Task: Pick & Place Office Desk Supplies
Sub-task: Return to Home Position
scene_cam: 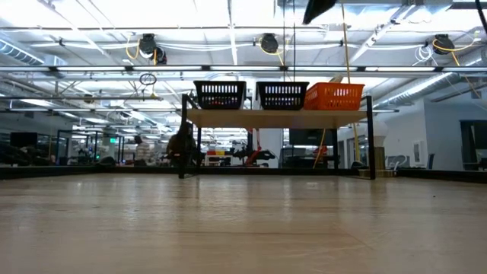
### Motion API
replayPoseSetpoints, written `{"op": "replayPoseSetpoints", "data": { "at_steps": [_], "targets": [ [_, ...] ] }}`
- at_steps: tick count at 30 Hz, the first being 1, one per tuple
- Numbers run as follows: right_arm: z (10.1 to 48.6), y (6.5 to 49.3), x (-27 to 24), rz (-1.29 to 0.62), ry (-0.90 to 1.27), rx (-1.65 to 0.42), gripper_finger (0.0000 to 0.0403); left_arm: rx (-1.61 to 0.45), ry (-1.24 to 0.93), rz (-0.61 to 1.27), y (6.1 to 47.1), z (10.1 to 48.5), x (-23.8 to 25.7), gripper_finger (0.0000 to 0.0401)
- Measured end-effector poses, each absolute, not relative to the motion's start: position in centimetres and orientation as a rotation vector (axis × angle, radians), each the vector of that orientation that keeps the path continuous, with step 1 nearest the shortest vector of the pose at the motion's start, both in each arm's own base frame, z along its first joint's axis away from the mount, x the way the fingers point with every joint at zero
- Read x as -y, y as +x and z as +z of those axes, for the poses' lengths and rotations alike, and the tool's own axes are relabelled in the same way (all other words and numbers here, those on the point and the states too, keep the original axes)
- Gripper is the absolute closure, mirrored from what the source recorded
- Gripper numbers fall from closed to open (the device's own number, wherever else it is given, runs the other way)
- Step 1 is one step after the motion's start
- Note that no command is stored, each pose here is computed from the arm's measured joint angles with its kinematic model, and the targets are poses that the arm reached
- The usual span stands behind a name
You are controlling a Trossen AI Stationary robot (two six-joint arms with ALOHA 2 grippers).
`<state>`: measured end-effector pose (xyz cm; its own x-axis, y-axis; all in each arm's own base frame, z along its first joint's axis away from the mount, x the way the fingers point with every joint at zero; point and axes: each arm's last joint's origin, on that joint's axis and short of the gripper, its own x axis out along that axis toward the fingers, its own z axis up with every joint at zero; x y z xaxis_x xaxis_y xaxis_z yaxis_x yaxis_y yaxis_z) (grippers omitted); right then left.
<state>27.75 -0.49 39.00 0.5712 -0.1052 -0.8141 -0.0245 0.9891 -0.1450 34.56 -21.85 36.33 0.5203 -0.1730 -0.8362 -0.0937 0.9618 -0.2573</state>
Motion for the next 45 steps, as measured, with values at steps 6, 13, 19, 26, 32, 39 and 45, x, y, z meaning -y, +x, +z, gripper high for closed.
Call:
{"op": "replayPoseSetpoints", "data": {
  "at_steps": [6,13,19,26,32,39,45],
  "targets": [
    [40.1,25.5,-6.3,0.118,-0.121,-0.914,0.0147,-0.932,-0.097,-0.061,33.1,36.5,24.3,0.0146],
    [39.3,21.8,-13.4,0.223,-0.151,-0.848,0.0147,-0.739,0.149,-0.020,28.1,38.1,28.2,0.0146],
    [34.0,17.6,-16.7,0.377,-0.055,-0.675,0.0147,-0.644,0.200,-0.006,25.1,38.7,30.5,0.0146],
    [26.4,13.1,-17.2,0.546,0.119,-0.380,0.0147,-0.616,0.177,0.066,26.8,34.6,31.0,0.0146],
    [22.9,10.7,-16.7,0.505,0.196,-0.344,0.0147,-0.571,0.050,-0.021,29.4,30.3,29.4,0.0146],
    [21.3,10.0,-16.6,0.515,0.195,-0.321,0.0147,-0.419,-0.171,-0.363,31.2,23.7,22.6,0.0146],
    [17.9,9.5,-15.4,0.471,0.204,-0.366,0.0150,-0.219,-0.290,-0.499,28.8,19.7,17.0,0.0146]
  ]
}}
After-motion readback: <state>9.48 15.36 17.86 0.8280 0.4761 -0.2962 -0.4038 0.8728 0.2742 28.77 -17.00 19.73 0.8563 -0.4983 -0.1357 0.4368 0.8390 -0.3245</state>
